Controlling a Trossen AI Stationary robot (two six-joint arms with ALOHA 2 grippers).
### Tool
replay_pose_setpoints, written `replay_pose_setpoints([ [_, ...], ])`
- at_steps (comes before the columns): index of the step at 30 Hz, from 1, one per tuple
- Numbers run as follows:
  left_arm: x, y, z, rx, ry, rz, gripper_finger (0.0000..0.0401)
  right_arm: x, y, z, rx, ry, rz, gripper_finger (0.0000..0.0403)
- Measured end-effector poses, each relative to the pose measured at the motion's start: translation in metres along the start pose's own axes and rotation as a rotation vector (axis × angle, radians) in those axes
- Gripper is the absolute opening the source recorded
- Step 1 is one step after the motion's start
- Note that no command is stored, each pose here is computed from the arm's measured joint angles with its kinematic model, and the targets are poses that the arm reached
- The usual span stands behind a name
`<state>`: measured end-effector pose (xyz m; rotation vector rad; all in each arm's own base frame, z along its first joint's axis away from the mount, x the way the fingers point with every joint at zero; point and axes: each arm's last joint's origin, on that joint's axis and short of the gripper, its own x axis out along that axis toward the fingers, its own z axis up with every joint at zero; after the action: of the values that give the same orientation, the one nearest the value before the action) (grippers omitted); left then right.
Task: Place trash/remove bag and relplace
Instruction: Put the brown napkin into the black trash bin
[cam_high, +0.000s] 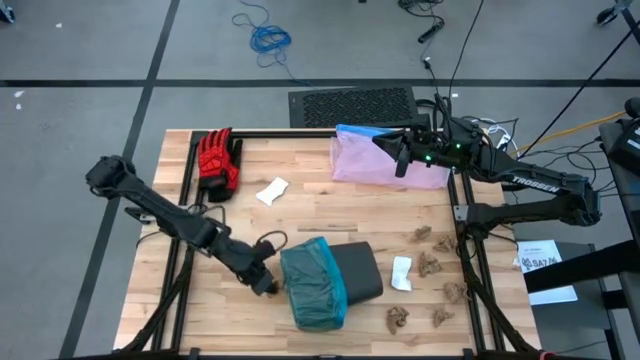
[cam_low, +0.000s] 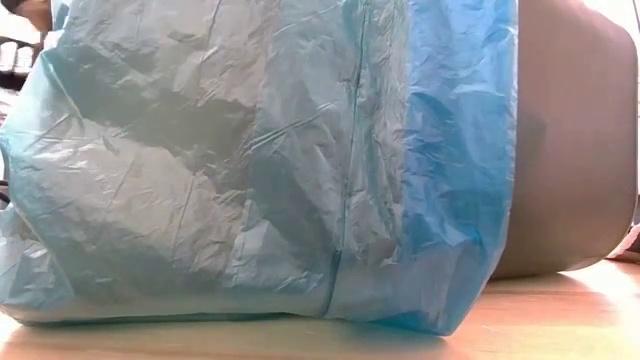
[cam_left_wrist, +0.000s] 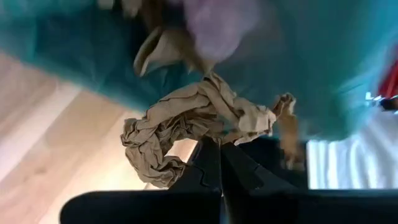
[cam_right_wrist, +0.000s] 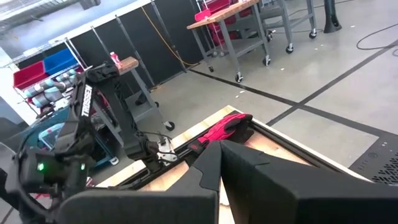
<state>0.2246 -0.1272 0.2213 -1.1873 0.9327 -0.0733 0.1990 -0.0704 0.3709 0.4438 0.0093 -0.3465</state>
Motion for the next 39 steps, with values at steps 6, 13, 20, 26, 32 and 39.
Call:
replay_pose_setpoints([
  [6, 0.023, -0.001, 0.0, -0.009, -0.082, -0.04, 0.0, -0.001, 0.0, 0.0, 0.0, 0.0, 0.003, 0.0],
  [13, 0.042, 0.001, 0.013, -0.005, -0.239, -0.065, 0.0, -0.001, 0.0, -0.002, -0.018, 0.027, 0.022, 0.0],
  [20, 0.045, 0.003, 0.021, -0.017, -0.266, -0.073, 0.0, -0.009, -0.015, -0.037, 0.086, 0.412, -0.123, 0.0],
  [26, 0.044, 0.001, 0.024, -0.019, -0.275, -0.1, 0.0, -0.032, -0.019, -0.067, 0.312, 0.868, -0.106, 0.0],
  [32, 0.044, 0.002, 0.025, -0.02, -0.233, -0.103, 0.0, -0.037, -0.015, -0.076, 0.487, 1.096, 0.042, 0.0],
  [39, 0.041, 0.003, 0.033, 0.036, -0.179, -0.11, 0.0, -0.026, -0.001, -0.094, 0.464, 1.219, 0.035, 0.0],
])
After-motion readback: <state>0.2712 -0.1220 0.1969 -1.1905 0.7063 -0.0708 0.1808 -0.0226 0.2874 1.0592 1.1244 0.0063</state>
